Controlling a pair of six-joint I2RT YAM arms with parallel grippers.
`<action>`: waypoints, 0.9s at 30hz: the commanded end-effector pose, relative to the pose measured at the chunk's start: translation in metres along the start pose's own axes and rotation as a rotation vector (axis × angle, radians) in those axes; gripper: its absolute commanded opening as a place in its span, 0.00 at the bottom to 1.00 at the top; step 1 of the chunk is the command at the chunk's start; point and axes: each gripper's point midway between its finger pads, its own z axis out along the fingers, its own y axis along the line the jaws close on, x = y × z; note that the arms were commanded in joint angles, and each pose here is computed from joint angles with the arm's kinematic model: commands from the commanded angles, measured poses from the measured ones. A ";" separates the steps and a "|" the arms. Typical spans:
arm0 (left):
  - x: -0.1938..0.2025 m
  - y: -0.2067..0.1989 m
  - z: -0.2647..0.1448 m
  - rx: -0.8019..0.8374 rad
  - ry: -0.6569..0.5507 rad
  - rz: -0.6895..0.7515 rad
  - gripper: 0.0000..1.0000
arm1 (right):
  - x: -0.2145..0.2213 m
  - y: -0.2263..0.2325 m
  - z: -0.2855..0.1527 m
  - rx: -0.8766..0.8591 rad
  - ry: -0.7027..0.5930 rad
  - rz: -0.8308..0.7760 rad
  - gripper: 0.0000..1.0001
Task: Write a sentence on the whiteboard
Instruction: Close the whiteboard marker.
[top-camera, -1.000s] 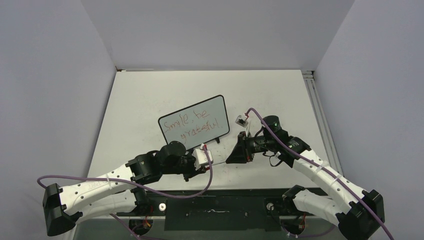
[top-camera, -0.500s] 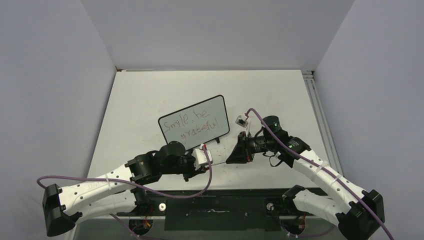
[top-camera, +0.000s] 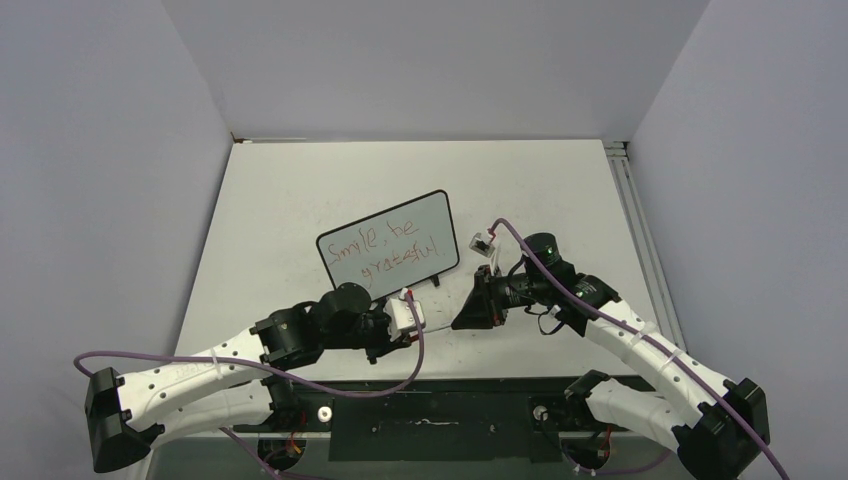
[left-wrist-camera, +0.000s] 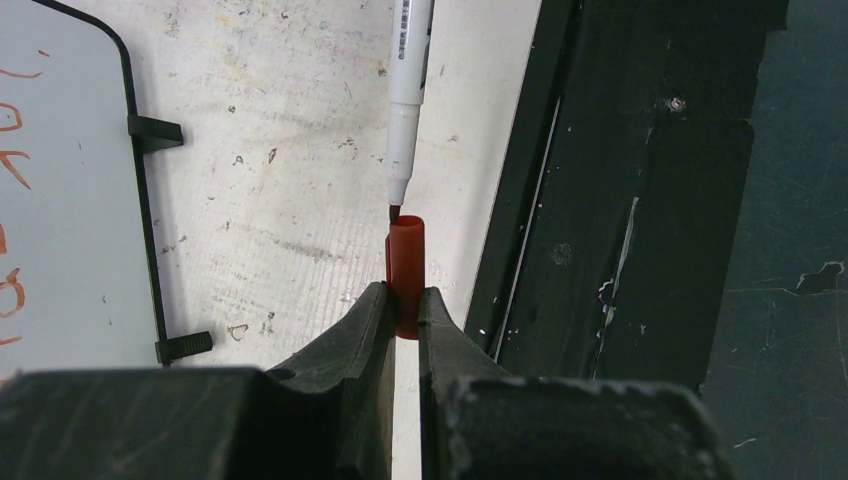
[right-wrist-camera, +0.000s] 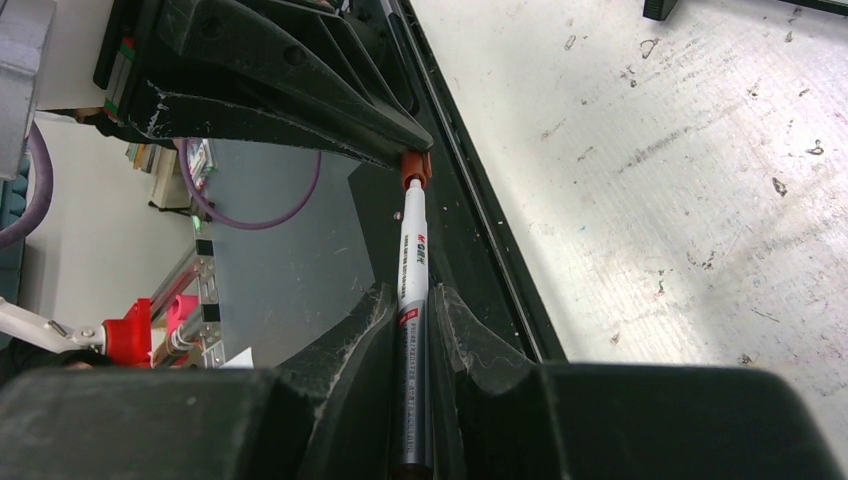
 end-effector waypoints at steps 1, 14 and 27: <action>-0.018 0.001 -0.002 -0.009 -0.067 0.018 0.00 | -0.001 0.006 0.001 -0.028 -0.009 -0.048 0.05; -0.017 0.003 -0.002 -0.017 -0.064 0.014 0.00 | 0.002 0.006 0.004 -0.025 0.005 -0.045 0.05; -0.016 0.002 -0.004 -0.019 -0.065 0.013 0.00 | -0.001 0.007 0.002 -0.009 -0.006 -0.056 0.05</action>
